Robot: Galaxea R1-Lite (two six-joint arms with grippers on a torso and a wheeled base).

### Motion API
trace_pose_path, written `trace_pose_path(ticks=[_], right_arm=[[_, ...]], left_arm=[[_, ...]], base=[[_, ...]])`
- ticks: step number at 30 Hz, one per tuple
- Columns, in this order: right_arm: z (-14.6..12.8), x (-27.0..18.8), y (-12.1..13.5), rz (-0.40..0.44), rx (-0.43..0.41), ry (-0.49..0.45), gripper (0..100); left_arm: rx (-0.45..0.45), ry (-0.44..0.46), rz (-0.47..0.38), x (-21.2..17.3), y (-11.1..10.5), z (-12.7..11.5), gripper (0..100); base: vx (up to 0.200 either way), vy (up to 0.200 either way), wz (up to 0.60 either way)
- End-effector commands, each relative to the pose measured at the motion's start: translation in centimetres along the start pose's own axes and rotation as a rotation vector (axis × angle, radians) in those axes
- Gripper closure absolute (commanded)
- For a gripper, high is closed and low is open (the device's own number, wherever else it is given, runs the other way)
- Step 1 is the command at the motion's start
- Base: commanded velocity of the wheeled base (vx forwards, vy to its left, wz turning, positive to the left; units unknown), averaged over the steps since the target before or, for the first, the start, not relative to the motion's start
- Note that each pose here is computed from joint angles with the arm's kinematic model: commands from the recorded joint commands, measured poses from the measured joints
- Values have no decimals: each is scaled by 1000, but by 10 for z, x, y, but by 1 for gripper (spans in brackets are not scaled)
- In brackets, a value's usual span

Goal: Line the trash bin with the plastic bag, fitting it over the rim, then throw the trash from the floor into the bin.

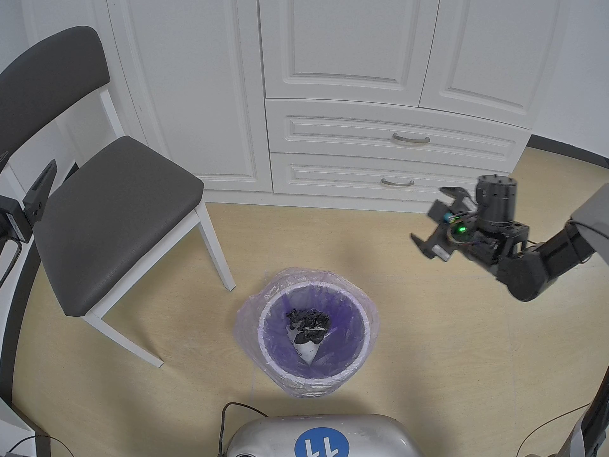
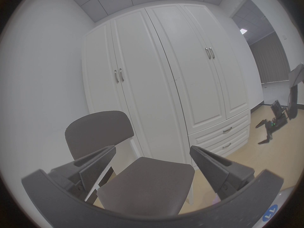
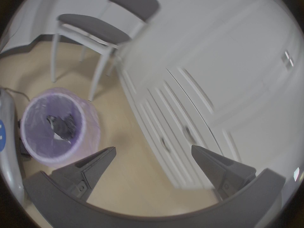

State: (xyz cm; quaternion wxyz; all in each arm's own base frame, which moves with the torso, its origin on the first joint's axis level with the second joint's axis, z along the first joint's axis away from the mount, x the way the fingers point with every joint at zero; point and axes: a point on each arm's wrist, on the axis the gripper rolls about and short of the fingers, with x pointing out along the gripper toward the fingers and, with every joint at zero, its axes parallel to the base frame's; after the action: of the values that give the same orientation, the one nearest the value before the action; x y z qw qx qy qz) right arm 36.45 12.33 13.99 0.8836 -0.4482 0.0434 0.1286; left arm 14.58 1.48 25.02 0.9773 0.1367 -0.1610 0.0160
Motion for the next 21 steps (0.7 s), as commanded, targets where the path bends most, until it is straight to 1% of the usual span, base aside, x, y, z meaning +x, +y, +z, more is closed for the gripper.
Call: trace_pose_path(ticks=[1, 2, 3, 4, 5, 6, 7, 10, 11, 12, 13, 16, 17, 18, 19, 21], right_arm=[[-66, -46, -54, -173, 264, 172, 0], [-74, -49, -55, -205, 343, 173, 0], [-76, -49, -55, -218, 373, 168, 0], [-81, -49, -56, -257, 460, 141, 0], [-81, -49, -55, -265, 476, 134, 0], [-86, -46, -52, -295, 584, 96, 0], [-87, -45, -50, -311, 644, 70, 0], [-89, -47, -43, -344, 815, -12, 0], [-89, -47, -43, -346, 823, -16, 0], [-91, -51, -37, -354, 891, -42, 0], [-93, -56, -31, -363, 935, -60, 0], [-95, -74, -23, -386, 1004, -112, 0], [-98, -80, -17, -378, 1021, -95, 0], [-99, -87, -13, -369, 1033, -73, 0], [-99, -87, -13, -369, 1033, -73, 0], [-91, -115, -19, -398, 1040, -97, 0]], left_arm=[[4, -8, -34, -7, -6, 0, 0], [-6, -1, -66, -4, -11, -2, 0], [-11, 2, -80, -3, -13, -3, 0], [-20, 10, -112, -1, -19, -6, 0], [-22, 12, -117, 0, -20, -6, 0], [-31, 25, -148, 3, -25, -9, 0], [-35, 36, -162, 4, -28, -12, 0], [-42, 78, -183, 12, -32, -22, 0], [-43, 80, -185, 13, -33, -22, 0], [-43, 97, -188, 17, -34, -26, 0], [-46, 86, -178, 18, -33, -25, 0], [-52, 20, -160, 15, -31, -18, 0], [-50, 3, -157, 13, -30, -16, 0], [-51, -1, -160, 10, -31, -17, 0], [-51, -1, -160, 10, -31, -17, 0], [-55, 12, -176, 4, -34, -21, 0]], base=[[0, 0, 0], [0, 0, 0], [0, 0, 0], [0, 0, 0], [0, 0, 0], [0, 0, 0], [0, 0, 0], [0, 0, 0], [0, 0, 0], [0, 0, 0], [0, 0, 0], [0, 0, 0], [0, 0, 0], [0, 0, 0], [0, 0, 0], [0, 0, 0]])
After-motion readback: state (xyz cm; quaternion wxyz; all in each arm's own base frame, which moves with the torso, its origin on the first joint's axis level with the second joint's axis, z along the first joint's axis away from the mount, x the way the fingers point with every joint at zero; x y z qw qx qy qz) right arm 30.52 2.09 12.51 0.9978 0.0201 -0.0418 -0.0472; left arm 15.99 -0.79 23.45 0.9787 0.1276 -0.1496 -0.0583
